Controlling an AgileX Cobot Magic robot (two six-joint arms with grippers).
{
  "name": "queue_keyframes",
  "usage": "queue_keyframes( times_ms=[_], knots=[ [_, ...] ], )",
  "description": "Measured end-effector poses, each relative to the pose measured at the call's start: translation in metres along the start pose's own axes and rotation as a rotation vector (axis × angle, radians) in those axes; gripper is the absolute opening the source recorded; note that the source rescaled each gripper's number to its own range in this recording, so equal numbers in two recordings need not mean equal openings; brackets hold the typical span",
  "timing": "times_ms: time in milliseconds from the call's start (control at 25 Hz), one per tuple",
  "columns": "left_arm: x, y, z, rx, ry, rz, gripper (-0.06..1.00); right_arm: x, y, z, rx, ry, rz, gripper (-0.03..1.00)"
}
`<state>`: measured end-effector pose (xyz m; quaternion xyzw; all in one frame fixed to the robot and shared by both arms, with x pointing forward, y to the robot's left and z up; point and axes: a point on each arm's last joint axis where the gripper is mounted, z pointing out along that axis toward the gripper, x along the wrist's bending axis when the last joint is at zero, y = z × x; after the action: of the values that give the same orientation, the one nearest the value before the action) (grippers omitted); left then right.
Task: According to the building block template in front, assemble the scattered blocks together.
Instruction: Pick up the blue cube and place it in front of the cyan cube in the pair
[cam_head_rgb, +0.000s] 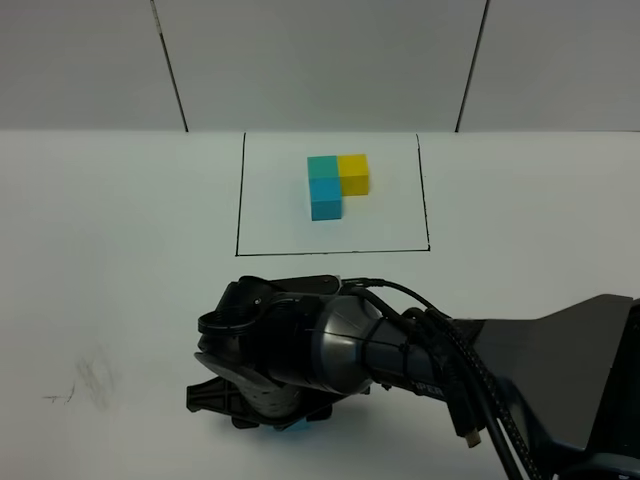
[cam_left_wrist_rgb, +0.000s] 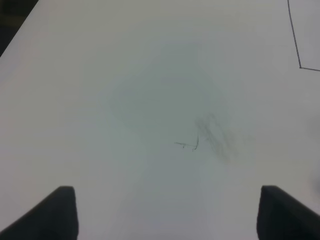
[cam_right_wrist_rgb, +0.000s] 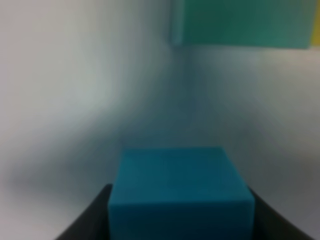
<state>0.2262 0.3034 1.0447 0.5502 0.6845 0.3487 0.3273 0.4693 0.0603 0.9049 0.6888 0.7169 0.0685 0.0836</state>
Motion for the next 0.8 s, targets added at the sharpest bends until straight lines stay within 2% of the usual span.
queue_keyframes(
  times_ms=[440, 800],
  knots=[
    [0.000, 0.000, 0.000, 0.000, 0.001, 0.000, 0.59, -0.016, 0.016, 0.017, 0.059, -0.039, 0.053, 0.02],
    [0.000, 0.000, 0.000, 0.000, 0.001, 0.000, 0.59, -0.015, 0.020, 0.019, 0.042, -0.007, 0.047, 0.02]
  ],
)
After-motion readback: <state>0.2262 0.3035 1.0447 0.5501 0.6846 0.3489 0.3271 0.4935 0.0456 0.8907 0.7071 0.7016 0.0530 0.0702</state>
